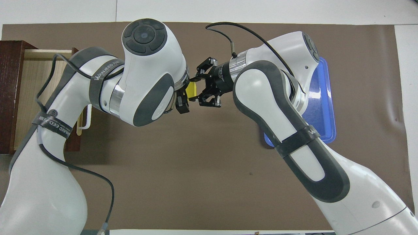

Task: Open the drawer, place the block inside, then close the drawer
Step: 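Grasp the cube with the left gripper and open the right gripper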

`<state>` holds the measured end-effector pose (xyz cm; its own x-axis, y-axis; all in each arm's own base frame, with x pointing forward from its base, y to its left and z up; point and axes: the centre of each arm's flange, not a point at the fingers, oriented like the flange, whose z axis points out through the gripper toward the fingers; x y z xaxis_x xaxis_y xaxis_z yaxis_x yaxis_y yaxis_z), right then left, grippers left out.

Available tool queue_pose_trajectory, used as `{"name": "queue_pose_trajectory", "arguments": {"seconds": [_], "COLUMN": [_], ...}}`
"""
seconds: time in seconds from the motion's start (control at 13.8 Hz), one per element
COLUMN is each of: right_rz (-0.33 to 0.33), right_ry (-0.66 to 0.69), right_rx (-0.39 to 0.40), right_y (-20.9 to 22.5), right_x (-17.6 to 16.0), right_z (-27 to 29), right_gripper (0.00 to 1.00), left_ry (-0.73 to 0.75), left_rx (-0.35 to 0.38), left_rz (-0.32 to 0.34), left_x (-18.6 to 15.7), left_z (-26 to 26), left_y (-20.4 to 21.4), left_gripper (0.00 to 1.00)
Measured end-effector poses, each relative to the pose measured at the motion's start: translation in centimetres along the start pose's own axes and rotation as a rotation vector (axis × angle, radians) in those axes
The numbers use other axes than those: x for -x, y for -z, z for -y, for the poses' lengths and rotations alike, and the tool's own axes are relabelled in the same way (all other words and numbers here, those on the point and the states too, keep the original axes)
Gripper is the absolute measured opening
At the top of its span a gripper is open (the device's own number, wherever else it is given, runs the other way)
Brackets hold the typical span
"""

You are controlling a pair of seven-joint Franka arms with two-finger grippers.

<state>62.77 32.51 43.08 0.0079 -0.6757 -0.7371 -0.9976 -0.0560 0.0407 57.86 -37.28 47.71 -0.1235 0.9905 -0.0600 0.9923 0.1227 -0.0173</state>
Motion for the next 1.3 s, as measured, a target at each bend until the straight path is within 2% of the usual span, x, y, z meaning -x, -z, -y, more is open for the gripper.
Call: {"name": "queue_pose_trajectory", "arguments": {"seconds": [0.51, 0.72, 1.3], "right_rz": [0.0, -0.001, -0.002], "right_ry": [-0.001, -0.002, -0.002], "right_rx": [-0.001, 0.002, 0.002], "right_y": [0.01, -0.09, -0.12], "right_x": [-0.06, -0.16, -0.21], "right_z": [0.02, -0.02, -0.02], "right_gripper": [0.55, 0.55, 0.55], "left_ry": [-0.009, -0.025, -0.031], "left_rx": [-0.002, 0.012, 0.012], "left_rz": [-0.012, -0.024, -0.026], "left_x": [0.37, 0.58, 0.62], "left_z": [0.23, 0.33, 0.37], "left_y": [-0.71, -0.8, -0.86], "left_gripper": [0.98, 0.59, 0.58]}}
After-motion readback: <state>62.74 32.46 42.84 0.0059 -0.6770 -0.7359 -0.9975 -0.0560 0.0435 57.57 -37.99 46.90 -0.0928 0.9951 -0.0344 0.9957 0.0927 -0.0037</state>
